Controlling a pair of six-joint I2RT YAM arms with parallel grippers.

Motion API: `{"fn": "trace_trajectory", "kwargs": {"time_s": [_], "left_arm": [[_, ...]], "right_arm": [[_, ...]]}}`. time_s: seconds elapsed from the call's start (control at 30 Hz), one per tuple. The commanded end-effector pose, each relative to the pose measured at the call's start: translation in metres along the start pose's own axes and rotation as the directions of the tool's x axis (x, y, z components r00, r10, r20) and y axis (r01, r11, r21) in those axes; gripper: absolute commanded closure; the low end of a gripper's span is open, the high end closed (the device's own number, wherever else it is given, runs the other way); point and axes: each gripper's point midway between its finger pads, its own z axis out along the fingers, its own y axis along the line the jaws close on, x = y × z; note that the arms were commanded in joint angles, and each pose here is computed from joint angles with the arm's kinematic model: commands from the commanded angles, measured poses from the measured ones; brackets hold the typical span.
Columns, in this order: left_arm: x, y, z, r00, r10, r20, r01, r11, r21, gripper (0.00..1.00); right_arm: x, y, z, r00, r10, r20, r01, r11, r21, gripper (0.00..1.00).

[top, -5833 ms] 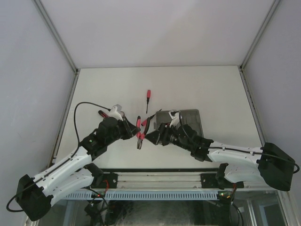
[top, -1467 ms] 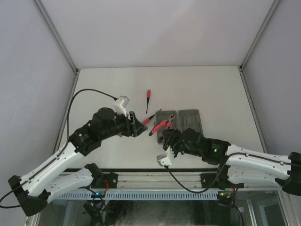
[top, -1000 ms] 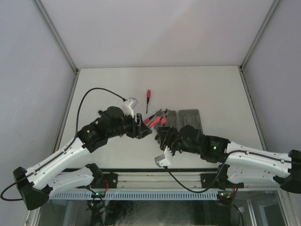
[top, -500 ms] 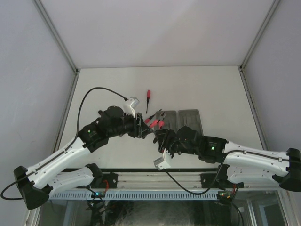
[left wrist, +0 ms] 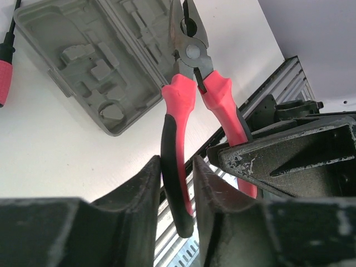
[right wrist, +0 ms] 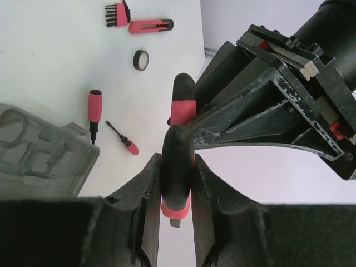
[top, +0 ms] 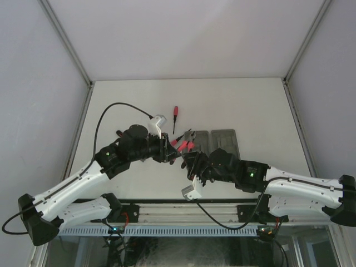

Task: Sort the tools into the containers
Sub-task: Pick up the pliers at the center of the board.

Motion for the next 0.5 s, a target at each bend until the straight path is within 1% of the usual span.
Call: {"fn": "trace_trajectory", "kwargs": {"time_s": [0.0, 0.13, 0.23, 0.3, 0.33, 0.47], "left_arm": [[-0.0132, -0.0228, -0.0032, 0.999, 0.022, 0.033, -0.025, 0.996, 0.086, 0.71], [-0.0134, -0.0224, -0.0034, 0.999, 0.02, 0.036, -0.023, 0.996, 0.084, 0.77], [-0.0129, -0.0211, -0.003, 0.999, 0.018, 0.037, -0.021, 0.997, 0.079, 0.88], [-0.0129, -0.0191, -0.0024, 0.999, 0.015, 0.039, -0.018, 0.997, 0.069, 0.98], [-0.0133, -0.0183, -0.0024, 0.999, 0.014, 0.042, -0.016, 0.998, 0.065, 1.0], [-0.016, -0.0161, -0.0029, 0.998, 0.009, 0.057, -0.012, 0.999, 0.05, 1.0]], "right_arm": [[-0.0068, -0.063, -0.0165, 0.999, -0.028, 0.017, 0.024, 0.981, 0.195, 1.0], [-0.007, -0.0632, -0.0161, 1.0, -0.024, 0.021, 0.019, 0.98, 0.196, 1.0], [-0.0084, -0.0632, -0.0155, 0.999, -0.022, 0.03, 0.016, 0.98, 0.196, 1.0], [-0.0094, -0.0629, -0.0156, 0.999, -0.018, 0.037, 0.01, 0.981, 0.196, 0.94], [-0.0098, -0.0628, -0.0158, 0.999, -0.015, 0.04, 0.007, 0.981, 0.195, 0.9], [-0.0106, -0.0579, -0.0153, 0.999, 0.004, 0.048, -0.013, 0.984, 0.179, 0.78]]}}
